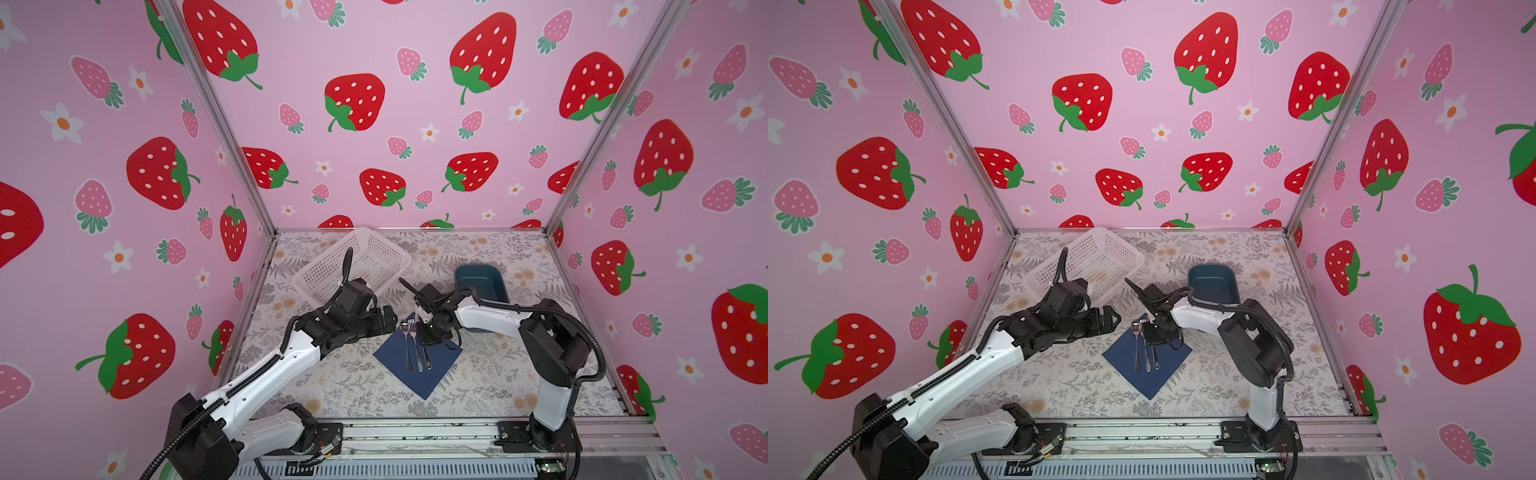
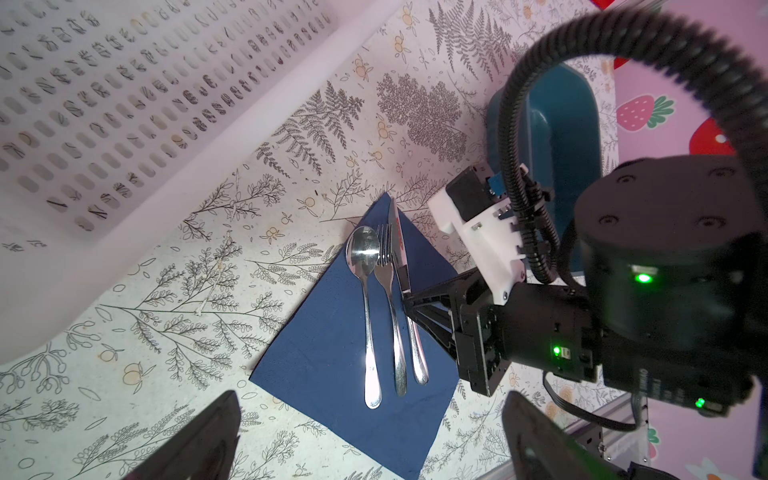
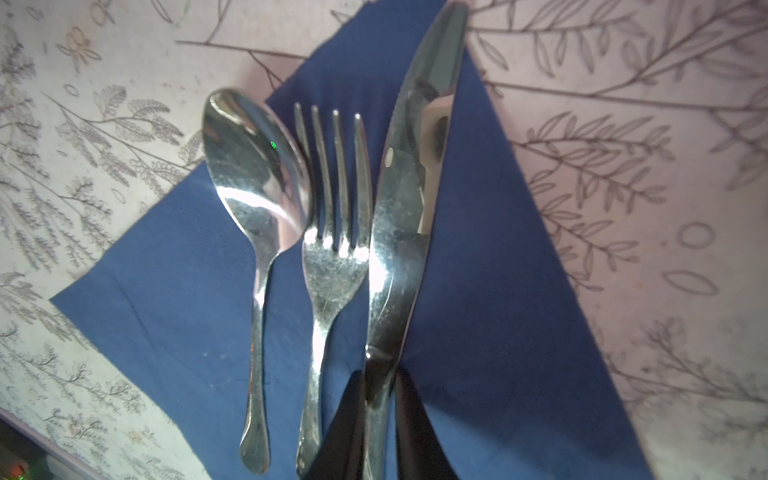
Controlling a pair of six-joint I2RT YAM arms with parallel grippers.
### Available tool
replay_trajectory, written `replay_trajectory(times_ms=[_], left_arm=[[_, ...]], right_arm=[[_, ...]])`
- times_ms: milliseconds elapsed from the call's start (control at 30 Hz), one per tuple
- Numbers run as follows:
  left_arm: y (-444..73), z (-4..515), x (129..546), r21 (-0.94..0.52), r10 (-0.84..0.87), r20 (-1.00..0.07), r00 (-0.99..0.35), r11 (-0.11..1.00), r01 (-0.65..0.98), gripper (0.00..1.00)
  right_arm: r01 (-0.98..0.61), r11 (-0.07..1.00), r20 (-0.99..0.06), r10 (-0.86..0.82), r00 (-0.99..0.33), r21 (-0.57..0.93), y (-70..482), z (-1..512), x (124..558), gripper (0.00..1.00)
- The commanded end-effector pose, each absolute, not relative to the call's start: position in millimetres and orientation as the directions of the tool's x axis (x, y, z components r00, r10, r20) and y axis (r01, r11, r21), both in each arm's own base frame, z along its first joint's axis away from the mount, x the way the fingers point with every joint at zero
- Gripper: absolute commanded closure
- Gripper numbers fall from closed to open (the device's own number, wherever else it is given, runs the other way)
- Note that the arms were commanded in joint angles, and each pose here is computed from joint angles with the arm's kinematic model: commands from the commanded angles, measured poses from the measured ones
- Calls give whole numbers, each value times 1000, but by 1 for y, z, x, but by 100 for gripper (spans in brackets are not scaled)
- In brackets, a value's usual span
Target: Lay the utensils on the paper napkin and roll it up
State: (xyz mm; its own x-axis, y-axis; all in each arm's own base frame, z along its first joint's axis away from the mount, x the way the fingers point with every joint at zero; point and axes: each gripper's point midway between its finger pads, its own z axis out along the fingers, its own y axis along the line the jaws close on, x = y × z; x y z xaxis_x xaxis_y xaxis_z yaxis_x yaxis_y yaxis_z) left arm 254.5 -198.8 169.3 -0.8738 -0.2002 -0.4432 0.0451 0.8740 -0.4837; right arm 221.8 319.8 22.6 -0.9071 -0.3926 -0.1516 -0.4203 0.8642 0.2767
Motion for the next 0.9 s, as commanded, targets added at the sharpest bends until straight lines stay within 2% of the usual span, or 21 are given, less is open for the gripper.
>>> replay_trajectory(times_ms=[0, 367, 867], left_arm=[[-195, 162, 253, -475, -211, -422, -882, 880, 17, 1], [-193, 162, 252, -475, -212, -422, -881, 880, 16, 1], [-192, 164, 248, -492, -223, -415, -882, 871, 12, 1]], right_arm=[[-398, 873, -115, -382, -917, 281, 318, 21, 214, 84], [-404, 865, -119, -387, -915, 296, 319, 24, 213, 84], [-314, 892, -138, -284, -949, 324, 310, 37, 216, 82]])
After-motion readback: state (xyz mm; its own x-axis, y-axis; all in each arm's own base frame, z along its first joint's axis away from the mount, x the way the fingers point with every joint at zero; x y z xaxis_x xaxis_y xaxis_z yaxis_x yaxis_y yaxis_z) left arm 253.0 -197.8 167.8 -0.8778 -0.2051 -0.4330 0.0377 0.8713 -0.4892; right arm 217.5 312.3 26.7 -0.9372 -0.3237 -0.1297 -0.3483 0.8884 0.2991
